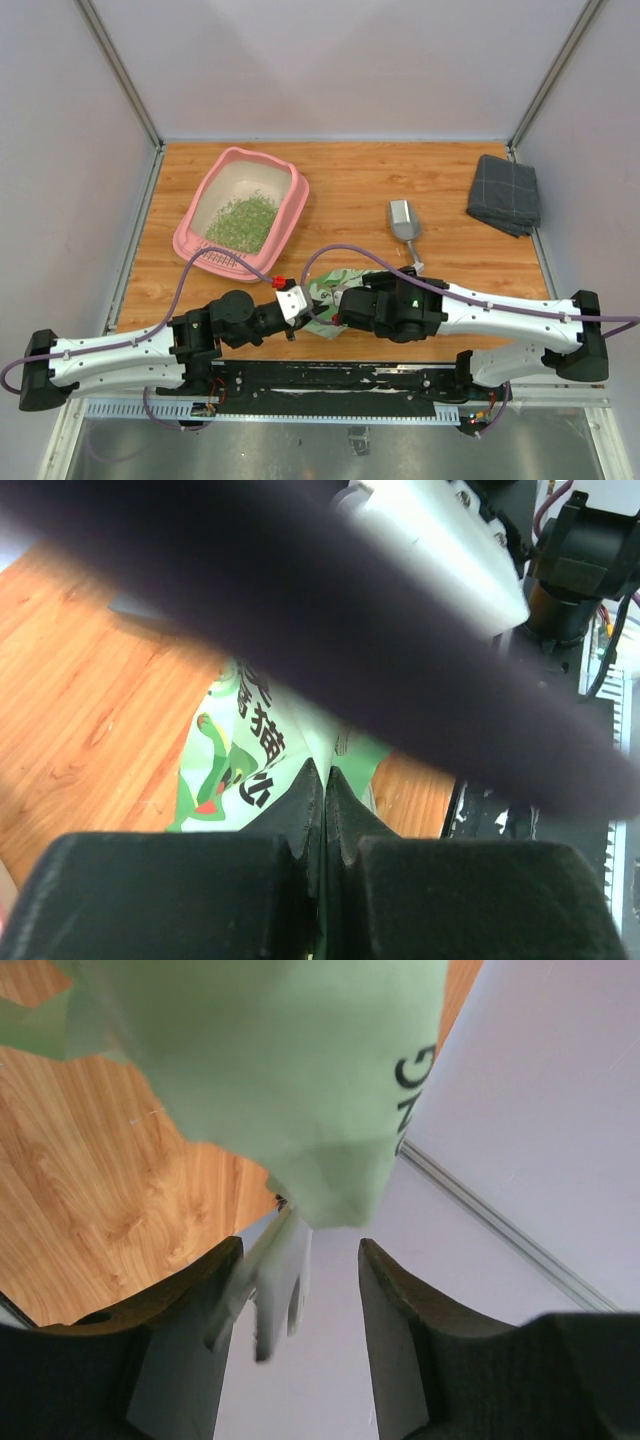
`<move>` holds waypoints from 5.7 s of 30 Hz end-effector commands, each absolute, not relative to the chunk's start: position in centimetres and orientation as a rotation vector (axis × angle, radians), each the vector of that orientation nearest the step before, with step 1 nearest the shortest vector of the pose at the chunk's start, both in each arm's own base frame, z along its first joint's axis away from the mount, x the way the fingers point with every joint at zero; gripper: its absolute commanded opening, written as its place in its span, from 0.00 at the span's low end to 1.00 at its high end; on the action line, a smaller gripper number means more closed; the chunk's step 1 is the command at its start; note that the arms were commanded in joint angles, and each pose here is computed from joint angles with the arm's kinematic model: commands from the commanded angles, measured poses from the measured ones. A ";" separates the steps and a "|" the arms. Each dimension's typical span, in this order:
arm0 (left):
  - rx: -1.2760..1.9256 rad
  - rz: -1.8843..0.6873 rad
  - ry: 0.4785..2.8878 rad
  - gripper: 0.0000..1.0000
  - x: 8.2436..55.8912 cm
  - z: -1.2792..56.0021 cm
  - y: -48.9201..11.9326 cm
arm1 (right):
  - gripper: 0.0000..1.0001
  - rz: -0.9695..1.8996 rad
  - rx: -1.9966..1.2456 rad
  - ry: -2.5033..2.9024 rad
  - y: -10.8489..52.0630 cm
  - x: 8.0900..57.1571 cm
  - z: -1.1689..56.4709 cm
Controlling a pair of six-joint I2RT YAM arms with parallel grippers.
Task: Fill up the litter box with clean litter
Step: Clamp the cat litter bag at the center of the board.
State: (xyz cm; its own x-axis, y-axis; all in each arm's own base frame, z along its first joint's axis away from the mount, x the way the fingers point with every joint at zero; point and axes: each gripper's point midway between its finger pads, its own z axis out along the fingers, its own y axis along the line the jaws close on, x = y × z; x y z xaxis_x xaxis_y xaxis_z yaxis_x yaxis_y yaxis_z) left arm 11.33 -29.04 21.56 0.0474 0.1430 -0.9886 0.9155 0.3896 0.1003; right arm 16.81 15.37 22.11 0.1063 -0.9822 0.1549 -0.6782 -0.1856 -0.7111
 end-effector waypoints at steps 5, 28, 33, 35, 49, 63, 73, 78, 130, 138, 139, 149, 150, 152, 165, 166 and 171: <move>0.836 -0.848 1.240 0.00 12.2 29.5 -29.2 | 0.57 -0.727 -1.896 1.667 12.9 15.2 24.3; 0.689 -0.860 1.203 0.00 12.8 33.3 -26.9 | 0.80 -0.457 -1.535 1.511 14.8 17.3 22.2; 0.666 -0.884 1.197 0.00 12.7 34.8 -26.6 | 0.84 -0.396 -1.444 1.407 16.5 17.9 21.7; 0.655 -0.890 1.192 0.00 12.7 35.4 -26.5 | 0.85 -0.367 -1.413 1.364 16.9 18.0 21.9; 0.595 -0.931 1.151 0.00 12.8 38.3 -26.6 | 0.78 -0.411 -1.345 1.258 19.3 19.3 20.3; 0.605 -0.917 1.169 0.00 12.8 37.8 -26.3 | 0.54 -0.346 -1.304 1.216 17.4 18.5 24.1; 0.614 -0.902 1.186 0.00 13.0 37.1 -26.3 | 0.42 -0.331 -1.365 1.241 17.5 18.1 23.4; 0.616 -0.906 1.186 0.00 12.9 37.0 -26.2 | 0.14 -0.323 -1.320 1.242 16.9 18.1 24.2; 1.046 -0.742 1.012 0.00 10.6 31.1 -27.7 | 0.01 -0.425 -2.002 1.675 9.3 15.0 21.8; 1.052 -0.729 1.020 0.00 10.6 31.0 -27.5 | 0.01 -0.467 -1.994 1.711 8.0 15.3 21.4; 1.055 -0.729 1.021 0.00 10.6 30.9 -27.5 | 0.01 -0.478 -1.986 1.713 7.7 15.4 21.5; 1.061 -0.734 1.024 0.00 10.6 30.9 -27.7 | 0.01 -0.484 -1.978 1.734 7.1 15.3 21.3; 1.062 -0.735 1.023 0.00 10.6 31.0 -27.7 | 0.01 -0.488 -1.980 1.735 7.0 15.3 21.2; 1.063 -0.735 1.025 0.00 10.6 30.9 -27.7 | 0.01 -0.509 -1.982 1.741 6.8 15.4 21.1; 1.072 -0.740 1.019 0.00 10.4 30.8 -27.9 | 0.01 -0.600 -1.924 1.744 6.7 16.8 22.0; 1.070 -0.742 1.019 0.00 10.4 30.8 -27.8 | 0.01 -0.594 -1.926 1.744 6.9 16.9 22.1; 1.067 -0.746 1.015 0.00 10.4 30.9 -27.9 | 0.01 -0.567 -1.938 1.737 7.6 16.9 21.9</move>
